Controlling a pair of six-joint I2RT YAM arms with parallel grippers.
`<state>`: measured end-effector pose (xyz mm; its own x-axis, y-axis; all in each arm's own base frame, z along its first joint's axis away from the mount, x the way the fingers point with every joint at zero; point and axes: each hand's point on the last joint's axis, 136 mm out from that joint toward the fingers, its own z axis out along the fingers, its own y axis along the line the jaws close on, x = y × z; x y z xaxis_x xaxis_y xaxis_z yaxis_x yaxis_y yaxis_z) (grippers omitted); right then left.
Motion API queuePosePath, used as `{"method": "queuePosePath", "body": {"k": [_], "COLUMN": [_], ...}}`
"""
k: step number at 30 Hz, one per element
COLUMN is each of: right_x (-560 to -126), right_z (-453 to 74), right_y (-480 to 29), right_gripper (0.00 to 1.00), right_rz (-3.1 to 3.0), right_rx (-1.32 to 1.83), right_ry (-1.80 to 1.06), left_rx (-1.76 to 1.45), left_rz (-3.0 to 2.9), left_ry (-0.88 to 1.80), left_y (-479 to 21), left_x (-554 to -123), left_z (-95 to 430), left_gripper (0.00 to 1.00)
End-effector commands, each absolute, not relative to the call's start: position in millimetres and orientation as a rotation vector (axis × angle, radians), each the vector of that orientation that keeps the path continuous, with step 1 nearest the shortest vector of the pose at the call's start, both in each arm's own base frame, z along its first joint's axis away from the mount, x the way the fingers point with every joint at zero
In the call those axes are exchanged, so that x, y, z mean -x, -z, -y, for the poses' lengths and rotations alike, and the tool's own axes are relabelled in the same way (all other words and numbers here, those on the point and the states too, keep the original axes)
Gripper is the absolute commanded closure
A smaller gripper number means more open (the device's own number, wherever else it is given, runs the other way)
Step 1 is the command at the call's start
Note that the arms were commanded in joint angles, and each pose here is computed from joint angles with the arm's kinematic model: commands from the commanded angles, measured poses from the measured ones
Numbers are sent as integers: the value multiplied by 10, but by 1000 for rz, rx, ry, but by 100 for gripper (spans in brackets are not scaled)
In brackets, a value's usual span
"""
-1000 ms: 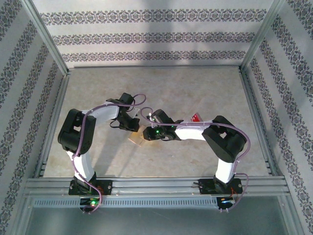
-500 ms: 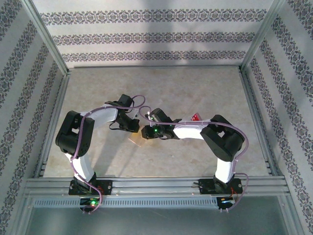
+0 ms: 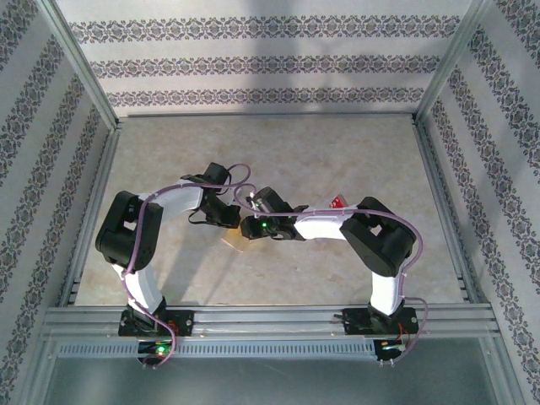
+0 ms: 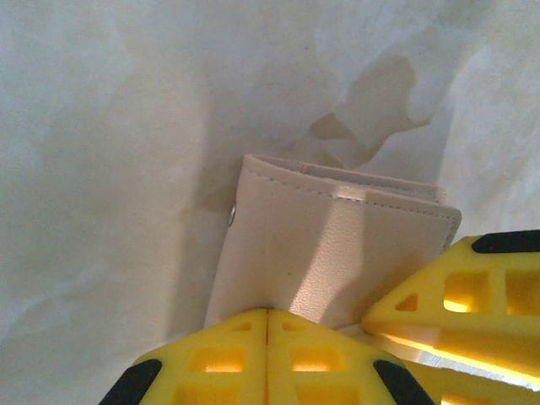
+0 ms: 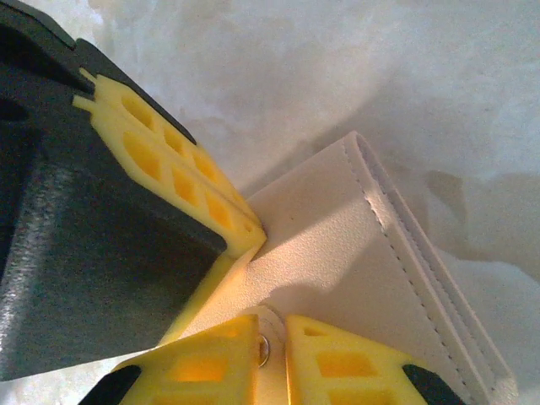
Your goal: Put the credit cards into the card holder
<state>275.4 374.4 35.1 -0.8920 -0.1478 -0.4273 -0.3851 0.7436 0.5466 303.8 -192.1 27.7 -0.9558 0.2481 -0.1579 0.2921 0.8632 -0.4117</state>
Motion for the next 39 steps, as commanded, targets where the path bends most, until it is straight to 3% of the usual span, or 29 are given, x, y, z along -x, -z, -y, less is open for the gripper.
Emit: {"method": "queuePosePath", "body": {"k": [1, 21, 29, 34, 39], "right_x": [-2570, -2605, -2640, -2564, -2508], "right_z": [-3711, -3625, -3641, -3472, -3311], "right_y": [-209, -262, -624, -782, -710], "right_gripper": [83, 83, 83, 67, 67], "right_rz": [-2642, -2612, -2516, -2463, -2490], "right_rx": [490, 518, 535, 670, 734], "right_ry": [-843, -706, -771, -757, -738], "left_rx": [-441, -435, -430, -424, -413], "left_rz": [-3035, -3036, -3029, -3026, -3016], "left_ry": [709, 701, 704, 705, 726], "left_y": [-112, -91, -112, -127, -194], "left_x": [-2765, -2787, -2804, -2812, -2812], "left_z": [1963, 1939, 1933, 1928, 1948], "left_gripper": [93, 93, 93, 93, 93]}}
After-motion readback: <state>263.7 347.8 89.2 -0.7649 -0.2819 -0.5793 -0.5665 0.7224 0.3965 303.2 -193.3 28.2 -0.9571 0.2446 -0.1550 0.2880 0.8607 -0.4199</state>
